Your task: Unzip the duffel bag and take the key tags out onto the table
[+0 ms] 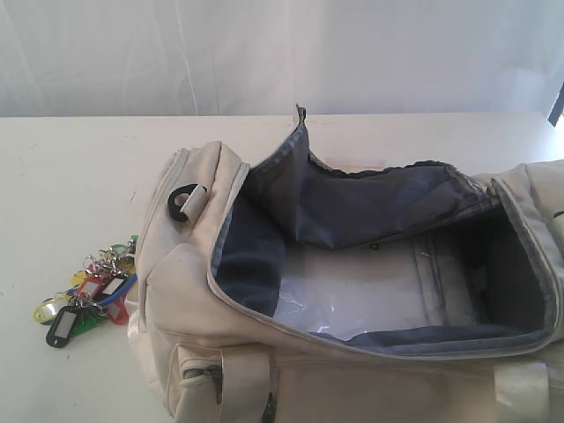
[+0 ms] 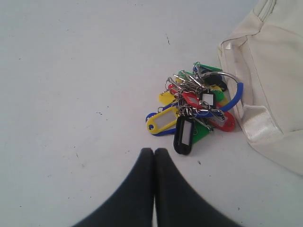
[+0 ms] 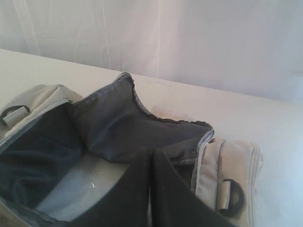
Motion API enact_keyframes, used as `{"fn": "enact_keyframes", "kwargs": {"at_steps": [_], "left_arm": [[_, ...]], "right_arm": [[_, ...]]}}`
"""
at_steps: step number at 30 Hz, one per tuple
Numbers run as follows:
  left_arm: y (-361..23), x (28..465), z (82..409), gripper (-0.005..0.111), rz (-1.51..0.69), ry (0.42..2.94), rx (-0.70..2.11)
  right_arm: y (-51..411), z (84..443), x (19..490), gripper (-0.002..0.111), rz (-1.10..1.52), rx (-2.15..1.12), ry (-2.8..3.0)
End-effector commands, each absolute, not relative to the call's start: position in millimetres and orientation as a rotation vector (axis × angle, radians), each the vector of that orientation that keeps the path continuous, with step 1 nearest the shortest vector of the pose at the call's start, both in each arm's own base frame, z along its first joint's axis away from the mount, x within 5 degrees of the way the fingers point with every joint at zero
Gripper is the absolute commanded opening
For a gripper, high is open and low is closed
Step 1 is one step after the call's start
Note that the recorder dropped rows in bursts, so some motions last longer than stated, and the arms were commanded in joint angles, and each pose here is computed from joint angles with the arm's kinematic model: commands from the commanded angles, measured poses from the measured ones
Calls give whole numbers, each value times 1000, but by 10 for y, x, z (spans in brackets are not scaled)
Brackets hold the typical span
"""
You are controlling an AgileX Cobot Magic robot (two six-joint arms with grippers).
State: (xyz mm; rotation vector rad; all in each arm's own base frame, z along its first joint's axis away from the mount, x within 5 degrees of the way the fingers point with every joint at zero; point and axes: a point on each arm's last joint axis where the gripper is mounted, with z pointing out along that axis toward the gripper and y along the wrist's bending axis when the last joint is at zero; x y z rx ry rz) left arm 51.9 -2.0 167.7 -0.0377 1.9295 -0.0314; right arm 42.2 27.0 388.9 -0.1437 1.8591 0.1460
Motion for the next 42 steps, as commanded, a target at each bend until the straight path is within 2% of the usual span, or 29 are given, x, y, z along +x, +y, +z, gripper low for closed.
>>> {"fn": "enact_keyframes", "kwargs": {"at_steps": [1, 7, 10, 16, 20, 28, 42], "left_arm": [[-24, 518, 1668, 0, -45, 1928, -45], [-24, 518, 1668, 0, -45, 1928, -45], [-24, 518, 1668, 0, -45, 1928, -45], [-24, 518, 1668, 0, -45, 1928, -45], [-24, 518, 1668, 0, -45, 1928, -45], [-24, 519, 1669, 0, -45, 1926, -45], [-24, 519, 1669, 0, -45, 1926, -45]], "right_arm": [[269, 3881, 419, 0, 143, -136, 1855], [254, 3818, 436, 0, 132, -134, 1878], [206, 3717, 417, 0, 46, -138, 1908], [79, 3294, 323, 0, -182, -152, 1992], [76, 2936, 286, 0, -189, -151, 2034], [23, 2736, 327, 0, -284, -104, 1783], [-109, 1752, 518, 0, -400, -138, 1931]]}}
